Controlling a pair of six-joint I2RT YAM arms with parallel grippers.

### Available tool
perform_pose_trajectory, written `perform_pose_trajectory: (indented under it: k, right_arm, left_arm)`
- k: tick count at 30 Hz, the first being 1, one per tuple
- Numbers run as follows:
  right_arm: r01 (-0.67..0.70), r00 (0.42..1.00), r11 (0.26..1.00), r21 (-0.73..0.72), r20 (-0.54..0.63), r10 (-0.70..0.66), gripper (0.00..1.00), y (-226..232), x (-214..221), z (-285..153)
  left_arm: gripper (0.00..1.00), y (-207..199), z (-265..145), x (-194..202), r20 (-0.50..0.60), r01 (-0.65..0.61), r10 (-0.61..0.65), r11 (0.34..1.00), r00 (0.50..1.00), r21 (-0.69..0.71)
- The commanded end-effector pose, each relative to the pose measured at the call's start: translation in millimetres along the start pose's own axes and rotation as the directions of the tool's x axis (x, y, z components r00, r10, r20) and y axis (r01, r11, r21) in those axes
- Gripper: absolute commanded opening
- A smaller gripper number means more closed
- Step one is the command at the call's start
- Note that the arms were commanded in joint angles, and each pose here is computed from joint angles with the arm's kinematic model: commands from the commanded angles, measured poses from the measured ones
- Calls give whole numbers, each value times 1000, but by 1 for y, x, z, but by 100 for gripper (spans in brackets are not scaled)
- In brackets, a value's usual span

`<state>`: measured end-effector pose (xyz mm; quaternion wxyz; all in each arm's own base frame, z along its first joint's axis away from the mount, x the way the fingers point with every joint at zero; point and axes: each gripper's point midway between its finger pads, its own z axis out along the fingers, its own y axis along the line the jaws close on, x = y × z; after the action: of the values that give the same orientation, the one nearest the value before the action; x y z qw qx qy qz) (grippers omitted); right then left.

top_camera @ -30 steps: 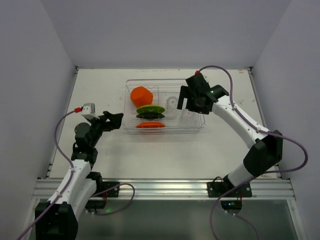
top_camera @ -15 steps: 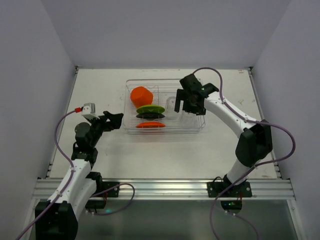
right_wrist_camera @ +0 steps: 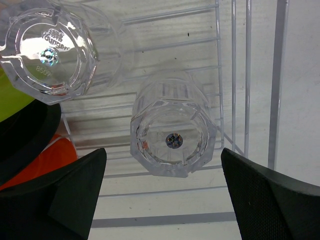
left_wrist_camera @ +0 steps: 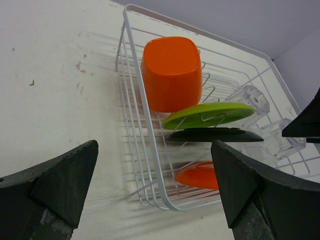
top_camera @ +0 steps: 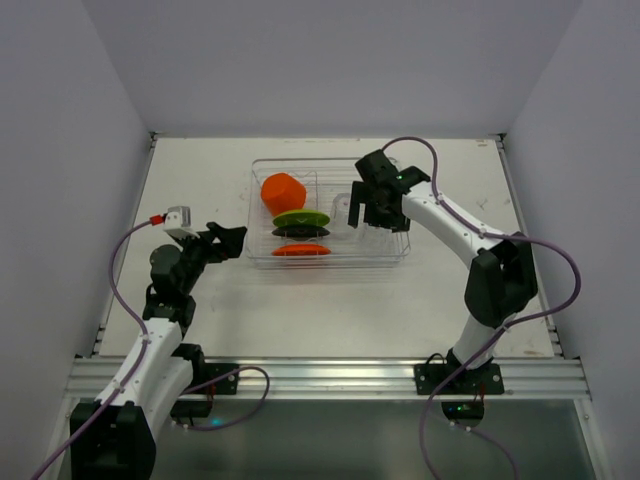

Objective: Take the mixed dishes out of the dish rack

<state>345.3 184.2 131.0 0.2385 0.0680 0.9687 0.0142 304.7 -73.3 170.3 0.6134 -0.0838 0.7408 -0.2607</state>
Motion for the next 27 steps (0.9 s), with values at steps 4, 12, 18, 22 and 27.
perform_pose_trajectory:
  k: [4,12,18,22,27]
  right_arm:
    - [-49,998,999,3,50,49,99,3,-20,-1]
    - [-95,995,995,2,40,95,99,-1,-21,8]
    - [-106,994,994,-18,35,106,87,3,-21,10]
    - [-102,994,994,-24,28,103,85,5,-19,13]
    - [-94,995,995,-30,21,95,83,5,-17,15]
  left_arm:
    - [100,-6,3,-14,33,-28,27,1000,999,12]
    - [100,-6,3,-14,31,-26,25,1000,999,11]
    - [100,-6,3,-14,32,-26,25,1000,999,10]
    - [100,-6,3,-14,30,-26,25,1000,999,13]
    - [100,-6,2,-15,35,-26,26,1000,999,11]
